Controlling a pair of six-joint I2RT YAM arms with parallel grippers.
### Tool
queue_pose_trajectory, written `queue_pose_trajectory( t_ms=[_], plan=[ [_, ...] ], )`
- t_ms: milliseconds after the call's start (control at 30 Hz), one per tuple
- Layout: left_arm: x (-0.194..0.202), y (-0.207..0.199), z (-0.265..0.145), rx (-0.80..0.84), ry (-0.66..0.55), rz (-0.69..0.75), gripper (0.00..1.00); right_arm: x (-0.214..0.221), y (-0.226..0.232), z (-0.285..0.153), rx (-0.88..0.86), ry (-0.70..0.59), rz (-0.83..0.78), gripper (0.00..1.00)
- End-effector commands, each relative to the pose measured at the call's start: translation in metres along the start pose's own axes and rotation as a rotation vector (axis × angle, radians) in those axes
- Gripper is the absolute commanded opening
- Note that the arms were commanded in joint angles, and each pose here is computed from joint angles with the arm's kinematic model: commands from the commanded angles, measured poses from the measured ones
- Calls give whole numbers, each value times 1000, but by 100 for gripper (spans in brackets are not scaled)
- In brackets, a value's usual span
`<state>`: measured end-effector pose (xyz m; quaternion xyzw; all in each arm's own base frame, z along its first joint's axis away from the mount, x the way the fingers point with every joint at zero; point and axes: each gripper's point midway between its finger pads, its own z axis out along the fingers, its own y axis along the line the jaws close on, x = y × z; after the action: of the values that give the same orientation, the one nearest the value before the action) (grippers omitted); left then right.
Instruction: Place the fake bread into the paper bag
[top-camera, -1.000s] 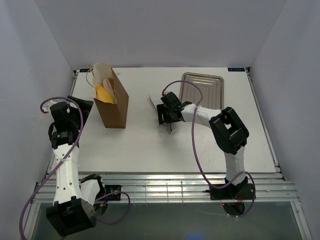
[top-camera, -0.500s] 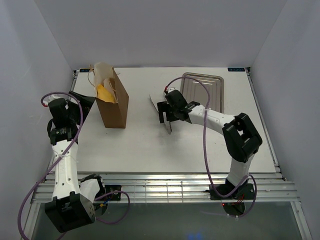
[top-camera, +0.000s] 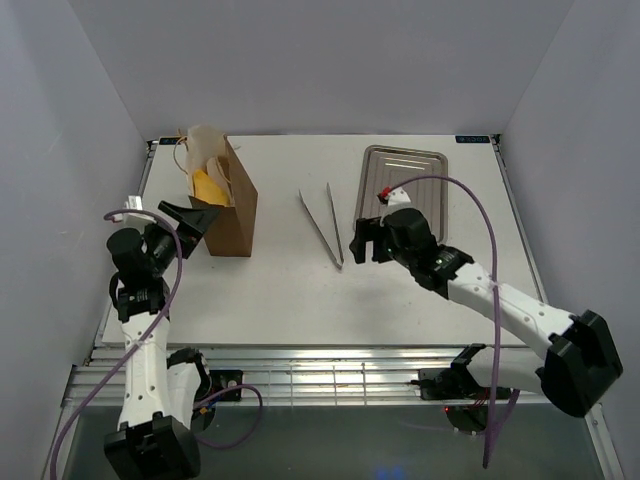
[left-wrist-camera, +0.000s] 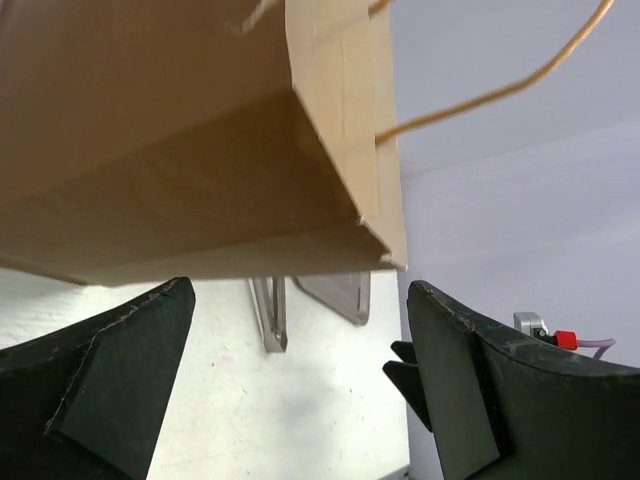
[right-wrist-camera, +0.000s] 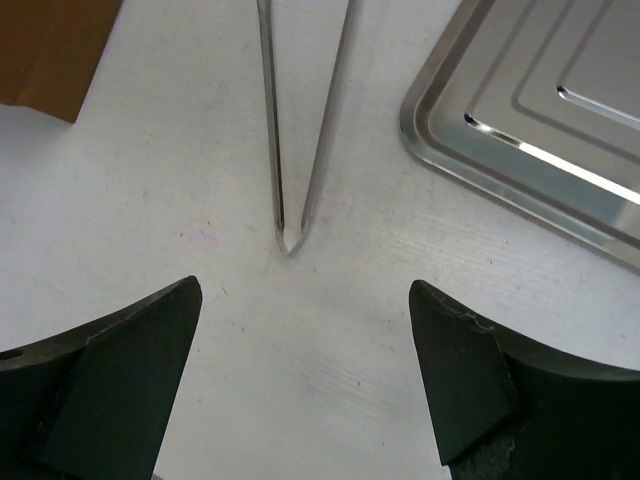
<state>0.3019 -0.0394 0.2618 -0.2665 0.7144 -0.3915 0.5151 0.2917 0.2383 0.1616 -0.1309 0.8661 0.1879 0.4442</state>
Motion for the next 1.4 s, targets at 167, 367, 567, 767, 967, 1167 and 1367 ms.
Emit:
queue_pose_trajectory(
  t_ms=[167, 367, 567, 767, 967, 1167, 1367],
  plan=[
    [65, -15, -30, 264, 162, -77, 98, 16, -11, -58, -111, -275, 148, 90],
    [102, -22, -55, 478, 225, -62, 98, 42, -27, -83, -135, -378, 258, 90],
    [116, -40, -84, 707, 222, -133, 98, 60, -24, -96, -228, -431, 334, 90],
    [150, -65, -110, 896, 324, -48, 98, 76, -23, -96, -284, -459, 349, 90],
    [192, -92, -145, 1114, 460, 61, 98, 78, -28, -102, -303, -524, 396, 90],
    [205, -83, -186, 1236, 408, 63, 98, 104, -35, -85, -262, -459, 402, 90],
    [212, -70, -197, 1265, 393, 84, 98, 121, -36, -72, -265, -432, 393, 90]
  ],
)
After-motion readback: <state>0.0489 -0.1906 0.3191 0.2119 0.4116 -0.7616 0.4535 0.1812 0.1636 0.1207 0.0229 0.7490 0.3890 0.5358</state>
